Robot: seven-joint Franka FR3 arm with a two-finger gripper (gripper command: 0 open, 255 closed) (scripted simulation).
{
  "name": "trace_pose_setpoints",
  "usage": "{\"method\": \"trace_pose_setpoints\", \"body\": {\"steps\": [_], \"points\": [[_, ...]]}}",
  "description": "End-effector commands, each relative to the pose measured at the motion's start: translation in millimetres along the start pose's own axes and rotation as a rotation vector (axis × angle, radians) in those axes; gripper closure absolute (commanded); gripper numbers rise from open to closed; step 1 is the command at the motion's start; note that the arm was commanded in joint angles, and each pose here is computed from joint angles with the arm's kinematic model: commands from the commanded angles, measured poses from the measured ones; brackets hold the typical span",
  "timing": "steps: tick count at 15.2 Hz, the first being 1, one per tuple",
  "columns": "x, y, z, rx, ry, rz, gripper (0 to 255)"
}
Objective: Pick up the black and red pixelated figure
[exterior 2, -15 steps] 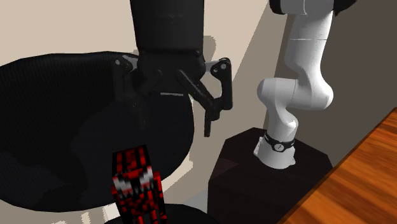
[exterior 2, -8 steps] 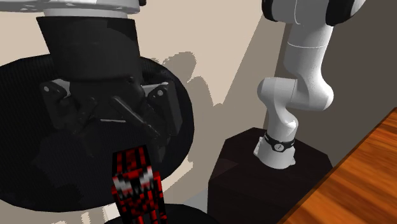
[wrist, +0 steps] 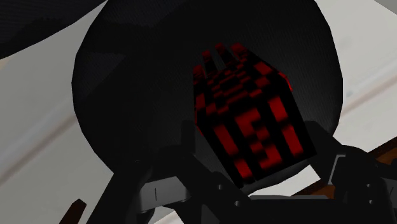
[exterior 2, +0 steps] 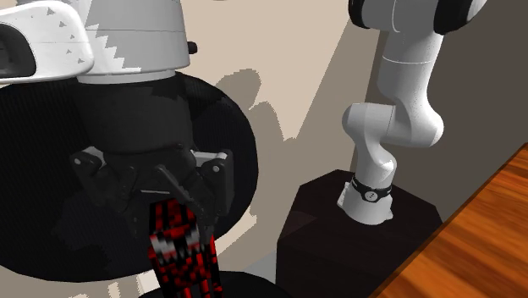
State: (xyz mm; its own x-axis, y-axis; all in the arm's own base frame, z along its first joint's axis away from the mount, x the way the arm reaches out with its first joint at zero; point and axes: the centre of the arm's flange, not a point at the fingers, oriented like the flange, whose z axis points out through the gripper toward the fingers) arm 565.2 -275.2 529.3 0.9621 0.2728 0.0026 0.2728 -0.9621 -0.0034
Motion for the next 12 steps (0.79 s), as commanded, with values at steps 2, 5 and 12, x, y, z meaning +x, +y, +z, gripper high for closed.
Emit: {"method": "trace_pose_setpoints", "body": {"steps": [2, 5, 12], "points": [[-0.2, 0.4, 1.4, 0.000, 0.000, 0.000, 255], [-0.1, 0.5, 1.3, 0.000, 0.000, 0.000, 255], [0.1, 0.0, -14.7, 0.000, 0.000, 0.000, 255]]}}
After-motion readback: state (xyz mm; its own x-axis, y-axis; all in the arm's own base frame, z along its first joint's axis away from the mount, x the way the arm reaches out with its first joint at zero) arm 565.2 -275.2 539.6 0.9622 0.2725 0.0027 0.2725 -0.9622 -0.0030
